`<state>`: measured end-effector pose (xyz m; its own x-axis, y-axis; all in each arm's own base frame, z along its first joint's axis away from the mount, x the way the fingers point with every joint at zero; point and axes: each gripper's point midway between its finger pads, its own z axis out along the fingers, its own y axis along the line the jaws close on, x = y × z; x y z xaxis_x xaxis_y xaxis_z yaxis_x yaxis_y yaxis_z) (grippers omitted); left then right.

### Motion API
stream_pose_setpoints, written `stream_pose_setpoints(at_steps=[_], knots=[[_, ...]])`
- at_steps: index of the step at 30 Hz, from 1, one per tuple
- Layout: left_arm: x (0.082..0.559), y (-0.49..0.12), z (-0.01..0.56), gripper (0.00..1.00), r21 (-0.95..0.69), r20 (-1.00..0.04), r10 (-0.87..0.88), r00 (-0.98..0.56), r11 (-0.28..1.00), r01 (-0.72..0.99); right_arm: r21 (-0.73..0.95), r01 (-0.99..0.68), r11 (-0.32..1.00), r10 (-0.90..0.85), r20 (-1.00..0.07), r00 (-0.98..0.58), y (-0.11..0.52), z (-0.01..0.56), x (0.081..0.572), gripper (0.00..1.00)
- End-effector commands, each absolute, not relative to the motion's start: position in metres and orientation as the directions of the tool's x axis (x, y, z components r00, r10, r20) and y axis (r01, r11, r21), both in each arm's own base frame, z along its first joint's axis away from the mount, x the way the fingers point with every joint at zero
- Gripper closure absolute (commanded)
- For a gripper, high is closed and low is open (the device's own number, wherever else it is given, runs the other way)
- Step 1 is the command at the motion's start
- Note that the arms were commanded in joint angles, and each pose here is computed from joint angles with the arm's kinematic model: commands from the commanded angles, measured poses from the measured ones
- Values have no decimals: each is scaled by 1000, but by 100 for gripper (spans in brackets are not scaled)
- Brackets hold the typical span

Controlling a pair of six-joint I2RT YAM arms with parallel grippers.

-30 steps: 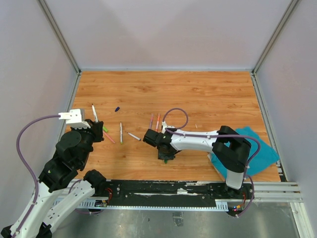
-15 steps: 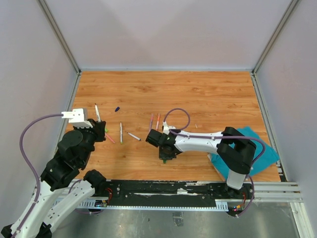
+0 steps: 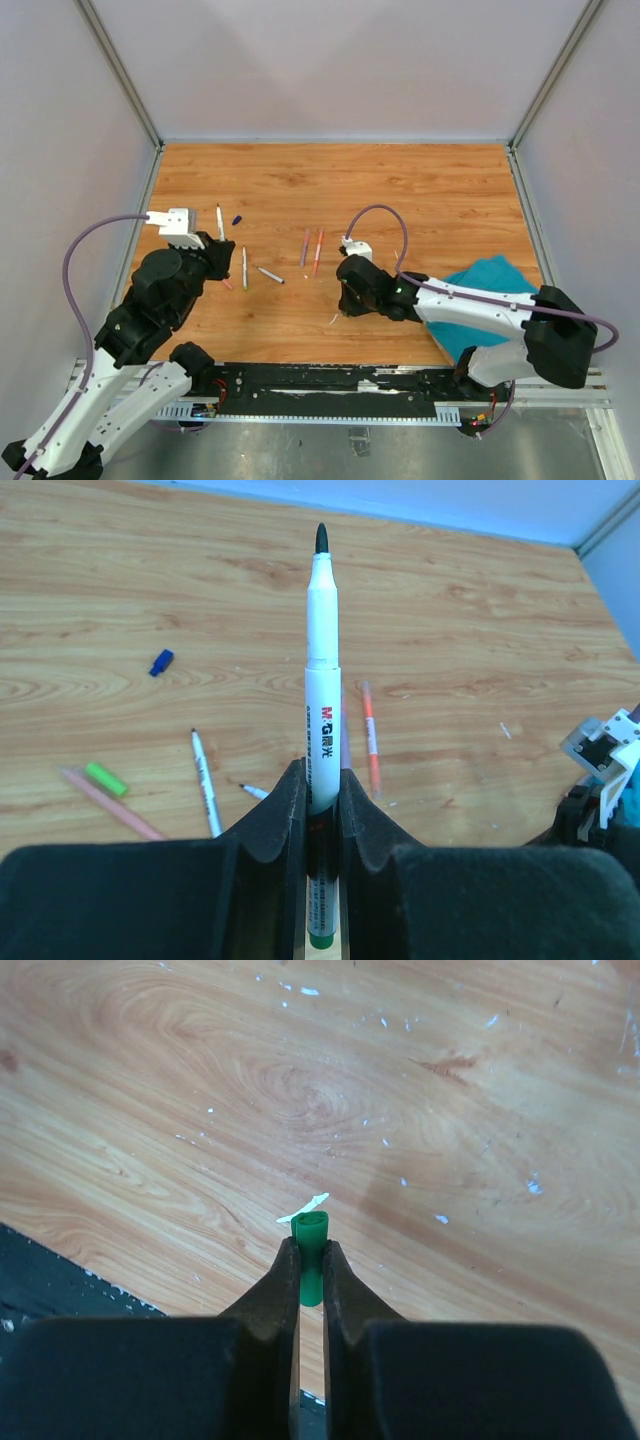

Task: Insert the pens into the pen caps
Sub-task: Insert the pen cap onto the pen.

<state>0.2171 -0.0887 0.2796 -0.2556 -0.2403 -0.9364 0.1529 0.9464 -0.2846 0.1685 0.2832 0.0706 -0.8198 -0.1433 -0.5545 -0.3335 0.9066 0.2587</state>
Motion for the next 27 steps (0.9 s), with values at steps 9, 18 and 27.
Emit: stream_pose_setpoints(at_steps=[9, 18, 27], knots=[[219, -168, 252, 100, -467, -869, -320, -376, 781, 415, 201, -563, 801, -210, -786, -581, 272, 131, 197, 99], [199, -216, 238, 100, -486, -866, -309, -392, 704, 519, 402, -561, 723, 124, -875, -468, 283, 206, 205, 99], [167, -266, 240, 100, -501, -865, -316, -389, 560, 660, 624, -539, 566, 465, -782, -416, 281, 267, 205, 99]])
